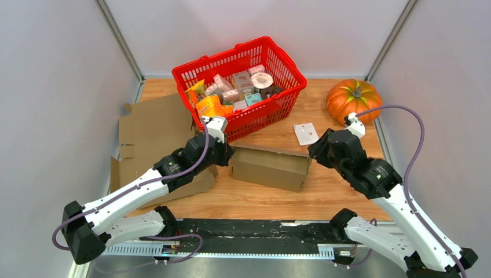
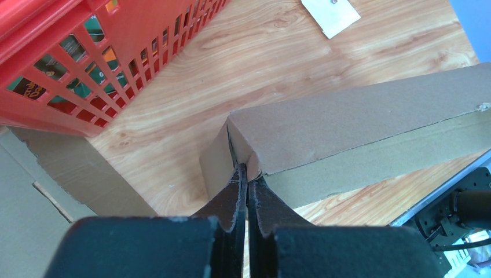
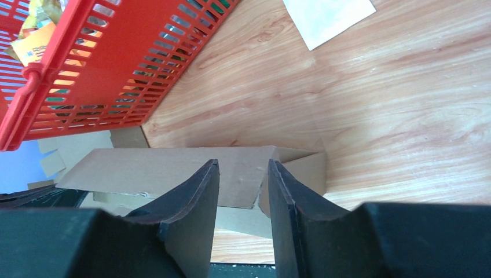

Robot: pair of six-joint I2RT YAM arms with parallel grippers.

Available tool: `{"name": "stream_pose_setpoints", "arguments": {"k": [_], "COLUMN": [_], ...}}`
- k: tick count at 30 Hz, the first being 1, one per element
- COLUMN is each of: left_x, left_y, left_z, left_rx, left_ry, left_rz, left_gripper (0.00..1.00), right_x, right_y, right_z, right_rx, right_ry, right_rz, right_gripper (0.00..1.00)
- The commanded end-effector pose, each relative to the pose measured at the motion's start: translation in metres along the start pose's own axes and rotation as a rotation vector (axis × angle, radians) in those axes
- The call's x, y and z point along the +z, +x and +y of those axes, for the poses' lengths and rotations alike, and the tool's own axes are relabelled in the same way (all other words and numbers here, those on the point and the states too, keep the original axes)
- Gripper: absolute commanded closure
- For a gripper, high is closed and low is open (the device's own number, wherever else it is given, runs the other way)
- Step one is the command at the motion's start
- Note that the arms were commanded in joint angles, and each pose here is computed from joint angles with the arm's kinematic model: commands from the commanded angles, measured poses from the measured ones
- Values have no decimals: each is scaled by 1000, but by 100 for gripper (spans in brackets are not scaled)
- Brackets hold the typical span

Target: Fold the paper box

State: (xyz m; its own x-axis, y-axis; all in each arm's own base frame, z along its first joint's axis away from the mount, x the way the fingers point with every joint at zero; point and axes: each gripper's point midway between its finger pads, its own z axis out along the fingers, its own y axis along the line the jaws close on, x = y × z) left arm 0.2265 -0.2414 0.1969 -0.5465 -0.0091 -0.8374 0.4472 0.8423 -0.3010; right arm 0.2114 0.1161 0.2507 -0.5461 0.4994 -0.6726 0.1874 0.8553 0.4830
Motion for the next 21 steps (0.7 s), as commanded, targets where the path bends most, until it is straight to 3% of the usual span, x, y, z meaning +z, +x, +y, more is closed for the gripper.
{"name": "stream_pose_setpoints", "arguments": {"k": [1, 8, 15, 21], "left_x": [-8, -10, -12, -19], "left_y": [57, 54, 53, 47], "left_z": [10, 9, 6, -2], "left_rx": [26, 26, 23, 16], "left_ry": [-20, -16, 2, 51], "left_rz": [222, 215, 210, 189], "left_gripper": [100, 100, 97, 82], "right_x": [3, 14, 23, 31], "right_y": [10, 34, 49, 58], "right_z": [-6, 7, 0, -8], "right_rx": [8, 93, 151, 132], "right_ry": [10, -48, -41, -79], "right_rz": [29, 115, 137, 109], "right_gripper": [63, 69, 83, 88]}}
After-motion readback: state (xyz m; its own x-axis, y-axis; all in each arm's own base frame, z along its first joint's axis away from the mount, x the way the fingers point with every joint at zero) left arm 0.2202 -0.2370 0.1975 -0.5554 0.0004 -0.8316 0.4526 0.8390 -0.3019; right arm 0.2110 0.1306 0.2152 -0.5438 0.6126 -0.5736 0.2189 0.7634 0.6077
